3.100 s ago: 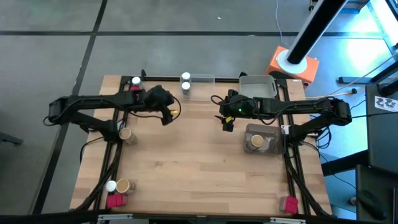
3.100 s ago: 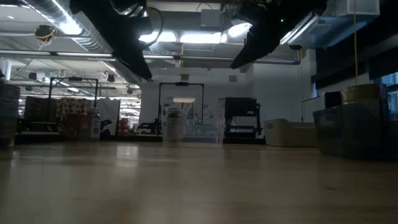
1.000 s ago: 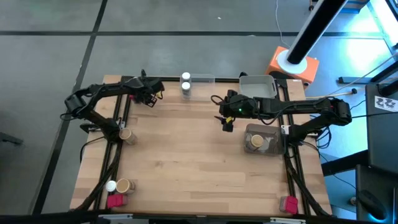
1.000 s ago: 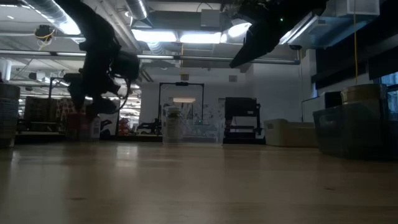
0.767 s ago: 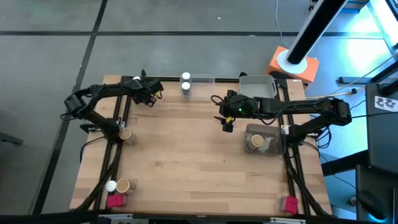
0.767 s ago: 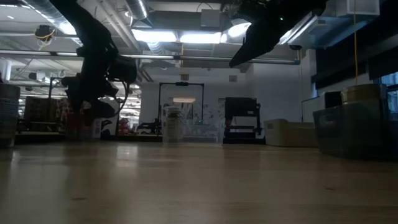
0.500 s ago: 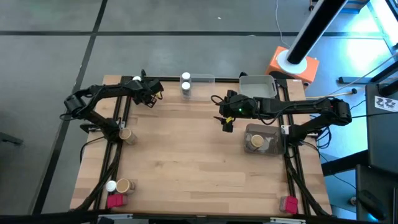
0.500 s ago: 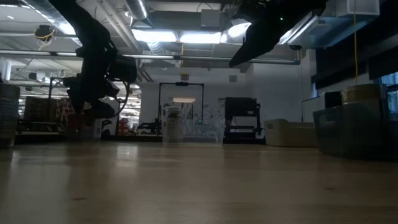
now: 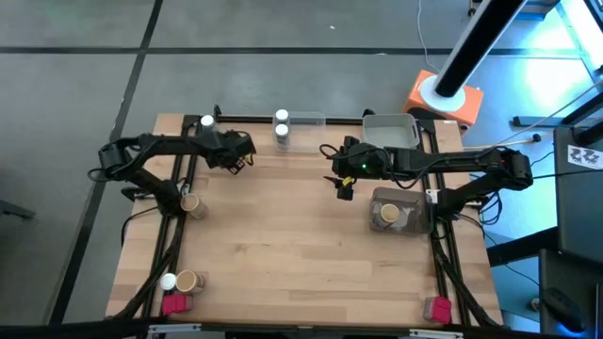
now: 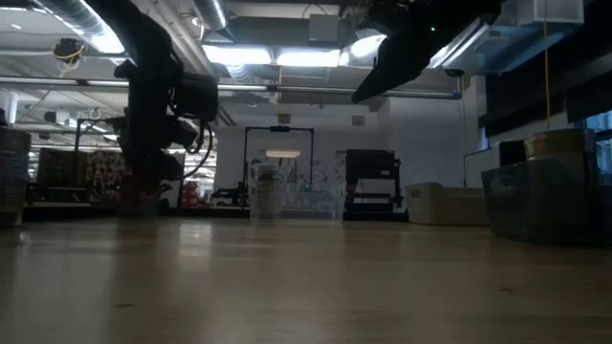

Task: Sort spices by type
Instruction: Put the top left red seasoning can into the gray bin

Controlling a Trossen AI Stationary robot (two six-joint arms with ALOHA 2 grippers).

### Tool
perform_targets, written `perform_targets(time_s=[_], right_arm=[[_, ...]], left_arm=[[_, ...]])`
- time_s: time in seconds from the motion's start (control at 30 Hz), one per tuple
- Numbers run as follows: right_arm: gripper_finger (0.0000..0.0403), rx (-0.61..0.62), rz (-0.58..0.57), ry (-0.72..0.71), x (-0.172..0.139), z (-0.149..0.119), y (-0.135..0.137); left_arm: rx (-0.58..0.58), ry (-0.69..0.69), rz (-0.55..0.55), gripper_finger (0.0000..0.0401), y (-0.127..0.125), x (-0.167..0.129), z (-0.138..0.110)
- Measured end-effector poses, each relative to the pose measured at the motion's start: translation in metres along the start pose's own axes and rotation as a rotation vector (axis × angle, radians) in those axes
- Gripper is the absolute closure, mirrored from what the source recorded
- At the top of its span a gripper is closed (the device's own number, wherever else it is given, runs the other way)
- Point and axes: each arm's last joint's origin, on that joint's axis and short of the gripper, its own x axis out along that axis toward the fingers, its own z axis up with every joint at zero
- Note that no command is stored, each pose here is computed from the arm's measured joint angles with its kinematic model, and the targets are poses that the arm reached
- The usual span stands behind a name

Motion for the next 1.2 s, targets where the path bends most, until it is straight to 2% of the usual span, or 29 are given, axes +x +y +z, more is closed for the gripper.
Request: perform_targets(time_s=[0.43,0.8,0.9,1.03,1.2], right_arm=[[0.0128,0.000,-0.001,0.001,0.000,0.000,0.000],[0.0128,0.000,-0.001,0.001,0.000,0.000,0.000],[0.0128,0.000,-0.001,0.001,0.000,0.000,0.000],[0.0128,0.000,-0.001,0.001,0.000,0.000,0.000],[0.0128,0.000,0.000,0.001,0.000,0.000,0.000]], left_arm=[[0.011,-0.130,-0.206,0.0122,-0.025,-0.044,-0.016],[0.053,-0.183,-0.288,0.0122,-0.041,-0.068,-0.026],[0.031,-0.211,-0.351,0.0122,-0.039,-0.083,-0.022],[-0.035,-0.286,-0.365,0.0122,-0.025,-0.100,-0.020],[-0.115,-0.322,-0.375,0.0123,-0.013,-0.104,-0.022]])
